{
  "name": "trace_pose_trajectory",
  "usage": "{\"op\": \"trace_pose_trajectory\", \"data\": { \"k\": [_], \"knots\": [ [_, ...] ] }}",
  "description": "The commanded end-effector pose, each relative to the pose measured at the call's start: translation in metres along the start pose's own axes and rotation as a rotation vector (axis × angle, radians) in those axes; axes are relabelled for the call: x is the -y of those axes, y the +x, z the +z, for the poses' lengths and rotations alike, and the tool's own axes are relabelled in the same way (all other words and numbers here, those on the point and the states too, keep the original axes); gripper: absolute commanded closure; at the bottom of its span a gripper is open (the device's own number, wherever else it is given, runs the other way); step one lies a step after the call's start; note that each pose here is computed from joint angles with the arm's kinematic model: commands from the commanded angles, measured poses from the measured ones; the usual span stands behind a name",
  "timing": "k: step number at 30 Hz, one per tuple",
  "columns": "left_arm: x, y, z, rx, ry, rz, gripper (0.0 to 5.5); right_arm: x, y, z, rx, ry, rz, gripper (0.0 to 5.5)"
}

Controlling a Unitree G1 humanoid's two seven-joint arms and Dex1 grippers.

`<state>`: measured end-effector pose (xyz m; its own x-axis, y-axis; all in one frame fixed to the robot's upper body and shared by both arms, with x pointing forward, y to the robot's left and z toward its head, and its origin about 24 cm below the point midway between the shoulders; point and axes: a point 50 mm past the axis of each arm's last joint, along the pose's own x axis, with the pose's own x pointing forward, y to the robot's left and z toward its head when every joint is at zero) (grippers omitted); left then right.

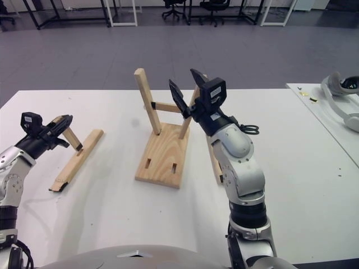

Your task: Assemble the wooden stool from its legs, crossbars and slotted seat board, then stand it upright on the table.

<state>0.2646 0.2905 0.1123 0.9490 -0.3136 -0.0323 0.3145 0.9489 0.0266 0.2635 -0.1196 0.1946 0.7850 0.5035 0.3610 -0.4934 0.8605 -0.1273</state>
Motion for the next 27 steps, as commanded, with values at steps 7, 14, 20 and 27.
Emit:
{"op": "trace_pose_trajectory", "data": {
  "k": [7,14,20,27],
  "knots": [
    [0.001,-0.009,-0.018,-0.063,0.01,0.042,5.09,0.003,0.003,0.008,0.022,-0.023,0.005,2.34],
    [0.002,-0.019,-0.036,-0.124,-0.015,0.113,5.09,0.004,0.004,0.01,0.026,-0.025,0.009,2.34],
    [0.007,-0.03,-0.076,-0.23,-0.069,0.194,5.09,0.004,0.005,0.013,0.036,-0.025,0.008,2.34],
    [0.009,-0.029,-0.082,-0.274,-0.059,0.133,5.09,0.006,0.005,0.011,0.027,-0.023,-0.018,2.34]
  ]
}}
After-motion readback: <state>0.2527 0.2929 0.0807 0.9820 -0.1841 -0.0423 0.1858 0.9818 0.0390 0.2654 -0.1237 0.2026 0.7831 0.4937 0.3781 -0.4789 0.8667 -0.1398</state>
